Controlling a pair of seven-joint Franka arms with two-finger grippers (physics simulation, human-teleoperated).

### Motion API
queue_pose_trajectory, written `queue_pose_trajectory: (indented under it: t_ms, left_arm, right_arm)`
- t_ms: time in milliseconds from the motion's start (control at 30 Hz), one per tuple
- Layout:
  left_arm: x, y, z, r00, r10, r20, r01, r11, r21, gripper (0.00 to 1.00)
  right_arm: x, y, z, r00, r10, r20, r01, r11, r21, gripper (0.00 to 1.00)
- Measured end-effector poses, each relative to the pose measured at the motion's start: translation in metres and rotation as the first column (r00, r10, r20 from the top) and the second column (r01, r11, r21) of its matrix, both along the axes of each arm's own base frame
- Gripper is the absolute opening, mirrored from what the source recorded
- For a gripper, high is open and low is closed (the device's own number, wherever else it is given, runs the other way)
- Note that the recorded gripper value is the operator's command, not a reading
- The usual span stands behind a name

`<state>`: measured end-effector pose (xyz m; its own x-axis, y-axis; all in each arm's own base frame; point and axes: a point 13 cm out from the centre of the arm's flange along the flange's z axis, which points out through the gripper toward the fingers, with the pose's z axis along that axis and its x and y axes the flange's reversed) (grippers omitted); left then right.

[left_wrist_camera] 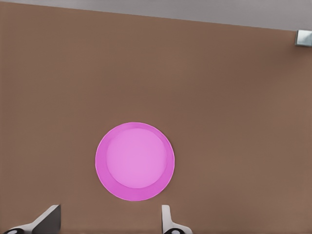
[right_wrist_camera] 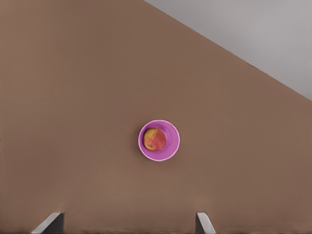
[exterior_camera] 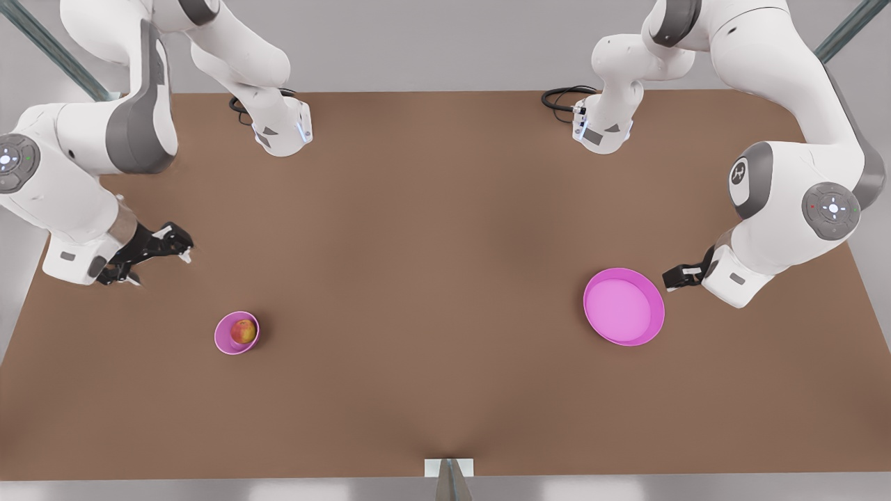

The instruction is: Use the left arm to pick up the apple from the plate, transfer it to the gripper of the right arm, and then use the right arm to place it into the bowl

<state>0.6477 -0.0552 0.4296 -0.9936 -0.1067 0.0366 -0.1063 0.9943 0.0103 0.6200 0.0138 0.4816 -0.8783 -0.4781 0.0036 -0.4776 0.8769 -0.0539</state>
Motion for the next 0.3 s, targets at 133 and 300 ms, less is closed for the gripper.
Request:
queue_pose_trajectory:
  t_ms: [133, 300]
  left_arm:
    - [0.0, -0.001, 0.001, 1.0, 0.009, 0.003, -0.009, 1.0, 0.0, 1.0]
    - [0.001, -0.005, 0.004, 1.0, 0.013, 0.009, -0.013, 1.0, -0.001, 1.0]
  right_arm:
    - [-0.018, -0.007, 0.015, 0.996, -0.085, -0.031, 0.084, 0.996, -0.027, 1.0]
    - [-0.038, -0.007, 0.018, 0.98, -0.185, -0.068, 0.183, 0.982, -0.039, 1.0]
